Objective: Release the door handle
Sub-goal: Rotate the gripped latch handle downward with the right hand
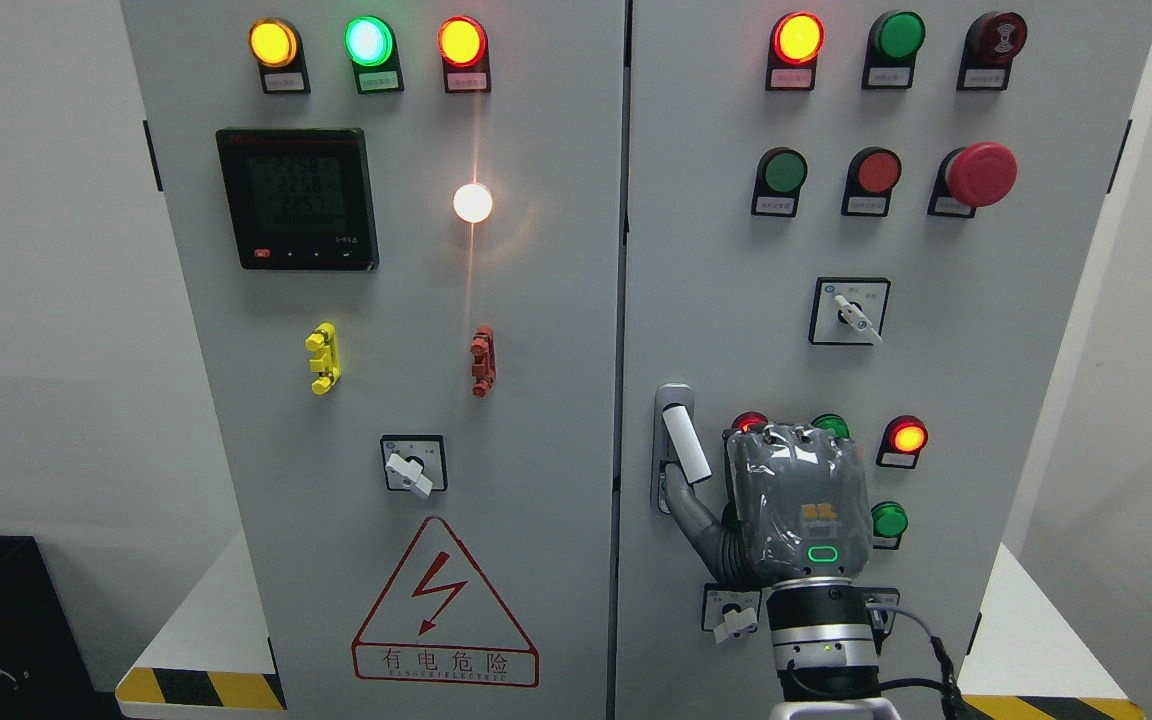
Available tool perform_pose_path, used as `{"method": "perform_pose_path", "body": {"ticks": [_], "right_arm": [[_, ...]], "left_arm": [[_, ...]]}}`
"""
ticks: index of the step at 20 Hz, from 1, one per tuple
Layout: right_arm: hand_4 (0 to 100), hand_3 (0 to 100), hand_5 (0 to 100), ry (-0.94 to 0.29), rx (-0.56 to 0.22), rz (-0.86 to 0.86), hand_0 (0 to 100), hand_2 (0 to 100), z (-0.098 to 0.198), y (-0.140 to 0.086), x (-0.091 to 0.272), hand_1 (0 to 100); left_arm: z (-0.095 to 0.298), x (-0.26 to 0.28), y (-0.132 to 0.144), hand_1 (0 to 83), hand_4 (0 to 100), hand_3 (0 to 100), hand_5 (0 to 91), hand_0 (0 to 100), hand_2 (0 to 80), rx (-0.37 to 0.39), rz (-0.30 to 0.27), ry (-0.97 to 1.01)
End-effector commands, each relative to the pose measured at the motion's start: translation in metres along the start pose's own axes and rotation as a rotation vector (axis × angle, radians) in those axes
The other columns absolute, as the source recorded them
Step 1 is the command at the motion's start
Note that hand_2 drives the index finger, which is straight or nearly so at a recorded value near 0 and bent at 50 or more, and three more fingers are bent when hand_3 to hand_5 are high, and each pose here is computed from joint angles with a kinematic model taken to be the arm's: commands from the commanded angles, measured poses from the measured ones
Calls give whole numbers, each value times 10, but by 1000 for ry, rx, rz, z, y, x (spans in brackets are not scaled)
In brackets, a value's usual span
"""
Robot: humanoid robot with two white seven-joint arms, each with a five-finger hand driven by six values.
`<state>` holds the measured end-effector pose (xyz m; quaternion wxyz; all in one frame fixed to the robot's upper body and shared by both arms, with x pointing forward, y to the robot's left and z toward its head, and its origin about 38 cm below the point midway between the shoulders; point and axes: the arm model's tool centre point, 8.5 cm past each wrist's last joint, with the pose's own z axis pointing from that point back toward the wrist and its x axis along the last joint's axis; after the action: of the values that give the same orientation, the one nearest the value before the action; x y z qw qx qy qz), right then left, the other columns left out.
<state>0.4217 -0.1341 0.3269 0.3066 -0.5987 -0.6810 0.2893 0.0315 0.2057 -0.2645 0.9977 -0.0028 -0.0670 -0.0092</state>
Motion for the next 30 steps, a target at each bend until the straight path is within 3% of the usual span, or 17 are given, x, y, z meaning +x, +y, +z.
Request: {"method": "perform_pose_path", "body": {"ticks": [1,30], "right_arm": [[1000,1000,979,7,3,1,467,926,1,0,-4,365],[1000,1000,973,26,-17,3,476,922,-1,-6,-10,367]], "left_arm": [[1,-11,0,556,0,0,0,120,0,0,2,16],[1,-11,0,556,0,0,0,120,0,0,2,16]]}}
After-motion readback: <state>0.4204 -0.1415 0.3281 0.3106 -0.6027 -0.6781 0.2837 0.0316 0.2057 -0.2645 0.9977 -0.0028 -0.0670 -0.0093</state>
